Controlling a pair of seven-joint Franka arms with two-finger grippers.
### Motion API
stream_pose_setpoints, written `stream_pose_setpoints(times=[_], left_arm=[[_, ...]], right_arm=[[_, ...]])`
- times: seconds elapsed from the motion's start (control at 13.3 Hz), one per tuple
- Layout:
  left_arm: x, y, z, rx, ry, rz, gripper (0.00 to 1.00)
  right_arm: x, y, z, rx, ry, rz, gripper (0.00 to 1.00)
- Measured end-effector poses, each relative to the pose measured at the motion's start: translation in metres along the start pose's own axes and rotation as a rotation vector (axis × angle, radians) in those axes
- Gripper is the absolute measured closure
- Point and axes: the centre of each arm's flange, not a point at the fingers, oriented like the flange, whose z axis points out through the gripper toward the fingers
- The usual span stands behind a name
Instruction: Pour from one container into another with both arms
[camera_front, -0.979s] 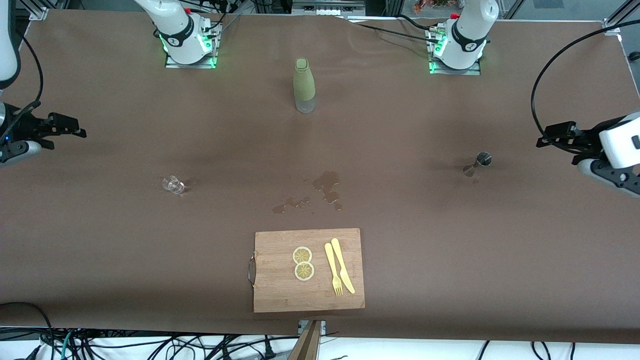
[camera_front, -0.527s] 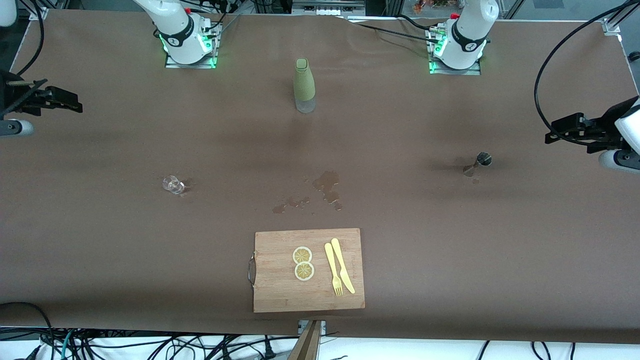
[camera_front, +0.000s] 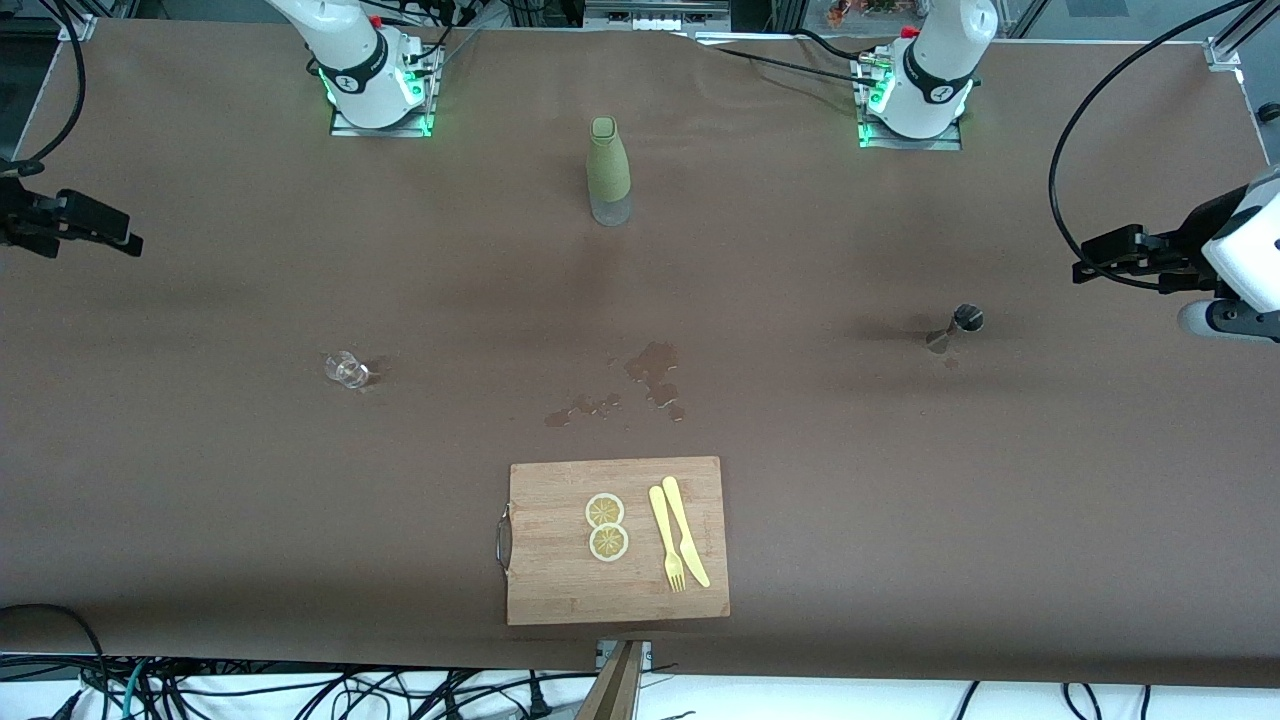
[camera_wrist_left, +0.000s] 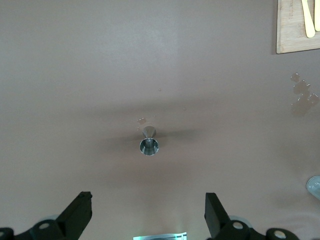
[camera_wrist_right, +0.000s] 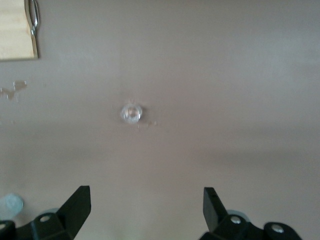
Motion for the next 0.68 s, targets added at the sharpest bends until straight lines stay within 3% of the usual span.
stream_pose_setpoints(times=[0.3, 0.68], left_arm=[[-0.008, 0.011, -0.012, 0.001, 0.02, -0.088, 0.0], [-0.011, 0.02, -0.012, 0.002, 0.017, -0.096, 0.0]], right_arm=[[0.003, -0.014, 0.004, -0.001, 0.008, 0.008, 0.0], [0.004, -0.024, 0.005, -0.001, 0.007, -0.007, 0.0]])
